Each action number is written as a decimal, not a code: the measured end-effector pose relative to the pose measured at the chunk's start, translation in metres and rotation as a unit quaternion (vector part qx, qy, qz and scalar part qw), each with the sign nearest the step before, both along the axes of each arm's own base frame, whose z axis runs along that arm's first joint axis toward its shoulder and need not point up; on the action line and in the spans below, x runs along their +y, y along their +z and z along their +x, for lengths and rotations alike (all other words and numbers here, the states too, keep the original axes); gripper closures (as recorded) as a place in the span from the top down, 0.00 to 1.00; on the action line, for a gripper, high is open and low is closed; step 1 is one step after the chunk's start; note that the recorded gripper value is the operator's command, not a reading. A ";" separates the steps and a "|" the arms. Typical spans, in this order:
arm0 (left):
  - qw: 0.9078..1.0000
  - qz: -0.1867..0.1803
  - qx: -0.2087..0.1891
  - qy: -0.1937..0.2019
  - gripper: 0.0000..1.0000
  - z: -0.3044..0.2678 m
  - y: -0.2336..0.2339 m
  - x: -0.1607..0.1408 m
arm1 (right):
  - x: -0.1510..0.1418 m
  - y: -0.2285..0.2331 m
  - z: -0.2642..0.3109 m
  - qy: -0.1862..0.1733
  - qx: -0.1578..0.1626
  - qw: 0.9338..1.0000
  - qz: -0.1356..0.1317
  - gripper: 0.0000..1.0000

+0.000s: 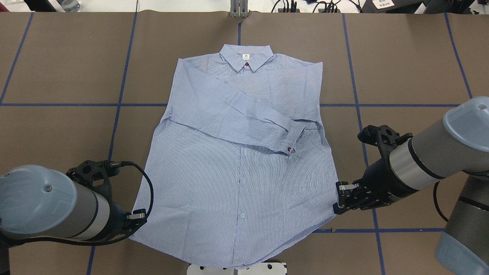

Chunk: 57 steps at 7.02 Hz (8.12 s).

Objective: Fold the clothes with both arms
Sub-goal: 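Grasp the hem corners with both grippers and lift them, then carry the hem with both grippers up toward the collar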

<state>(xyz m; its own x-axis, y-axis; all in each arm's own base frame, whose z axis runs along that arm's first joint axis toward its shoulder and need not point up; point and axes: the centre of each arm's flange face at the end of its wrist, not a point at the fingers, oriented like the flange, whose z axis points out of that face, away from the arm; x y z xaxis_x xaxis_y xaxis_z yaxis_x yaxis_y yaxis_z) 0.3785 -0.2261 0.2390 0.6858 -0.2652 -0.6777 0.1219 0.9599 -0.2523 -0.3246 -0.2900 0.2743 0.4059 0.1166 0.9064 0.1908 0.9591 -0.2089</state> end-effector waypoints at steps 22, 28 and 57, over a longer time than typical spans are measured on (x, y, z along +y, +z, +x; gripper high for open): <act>0.997 -0.046 -0.054 0.036 0.00 -0.002 0.036 -0.022 | -0.033 0.026 0.011 0.007 0.014 0.999 -0.033 0.00; 0.999 -0.029 -0.012 0.007 0.00 -0.011 -0.002 -0.055 | -0.053 0.022 0.017 0.027 0.011 0.999 -0.031 0.00; 0.988 0.086 0.094 -0.089 0.00 -0.013 0.104 -0.425 | -0.381 0.037 -0.032 0.176 0.085 0.979 -0.051 0.00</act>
<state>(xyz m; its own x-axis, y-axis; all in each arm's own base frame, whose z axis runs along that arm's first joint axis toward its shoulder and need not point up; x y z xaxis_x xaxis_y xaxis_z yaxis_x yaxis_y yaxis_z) 0.3660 -0.6509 0.3433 0.4967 -0.2400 -0.8341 0.2600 0.9580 -0.1208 -0.3567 -0.6711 0.3108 0.4686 0.3637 0.8051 -0.1947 0.9314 -0.3074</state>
